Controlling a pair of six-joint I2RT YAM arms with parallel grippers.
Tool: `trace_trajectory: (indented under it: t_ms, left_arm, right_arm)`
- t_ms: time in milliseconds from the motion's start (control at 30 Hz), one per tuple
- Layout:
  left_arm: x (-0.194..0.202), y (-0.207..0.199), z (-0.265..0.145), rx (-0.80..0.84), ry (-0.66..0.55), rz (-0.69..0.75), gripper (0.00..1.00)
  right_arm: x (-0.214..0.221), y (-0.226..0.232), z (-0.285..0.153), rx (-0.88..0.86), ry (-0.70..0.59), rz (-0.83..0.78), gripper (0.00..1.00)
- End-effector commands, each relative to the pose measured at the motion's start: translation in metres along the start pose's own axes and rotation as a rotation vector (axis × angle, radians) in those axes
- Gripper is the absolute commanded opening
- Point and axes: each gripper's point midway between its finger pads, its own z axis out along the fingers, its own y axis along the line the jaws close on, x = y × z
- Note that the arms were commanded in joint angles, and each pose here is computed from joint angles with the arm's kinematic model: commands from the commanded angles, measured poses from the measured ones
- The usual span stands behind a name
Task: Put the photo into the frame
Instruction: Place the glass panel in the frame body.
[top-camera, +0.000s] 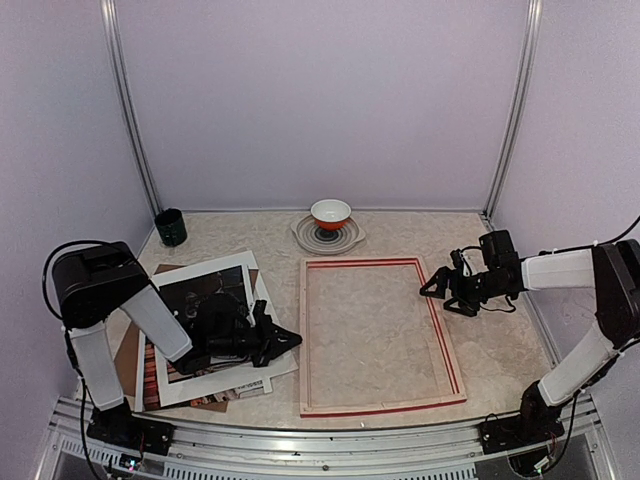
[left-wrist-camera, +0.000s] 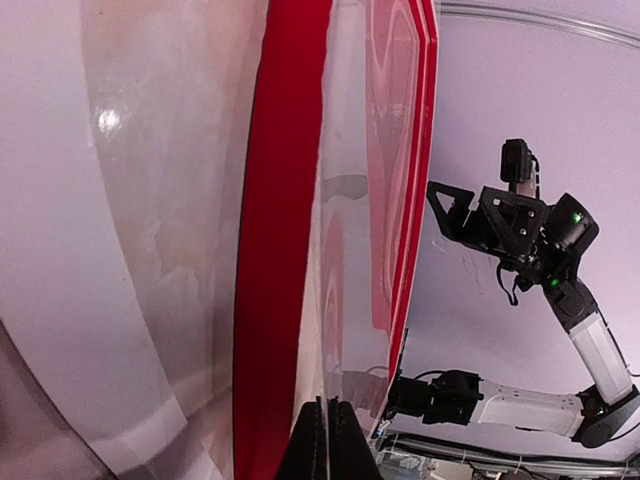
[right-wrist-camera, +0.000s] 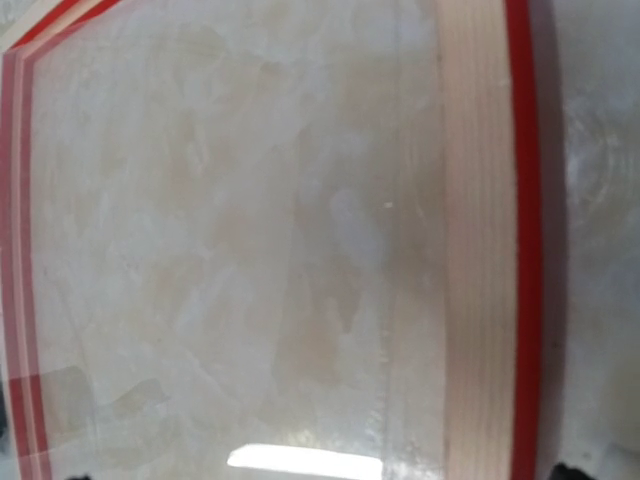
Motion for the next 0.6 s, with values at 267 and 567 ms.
trace_trajectory:
  t_ms: [267,567]
  left_arm:
    - [-0.011,0.016,0.01,-0.177,-0.036,0.171,0.14]
    - [-0.017,0.002,0.008,-0.196,-0.068,0.224,0.03]
  right_arm:
    - [0.005,-0.004,0.001,-0.013,0.006,0.013,0.99]
    - [0.005,-0.004,0.002,-0.014,0.008,0.013,0.99]
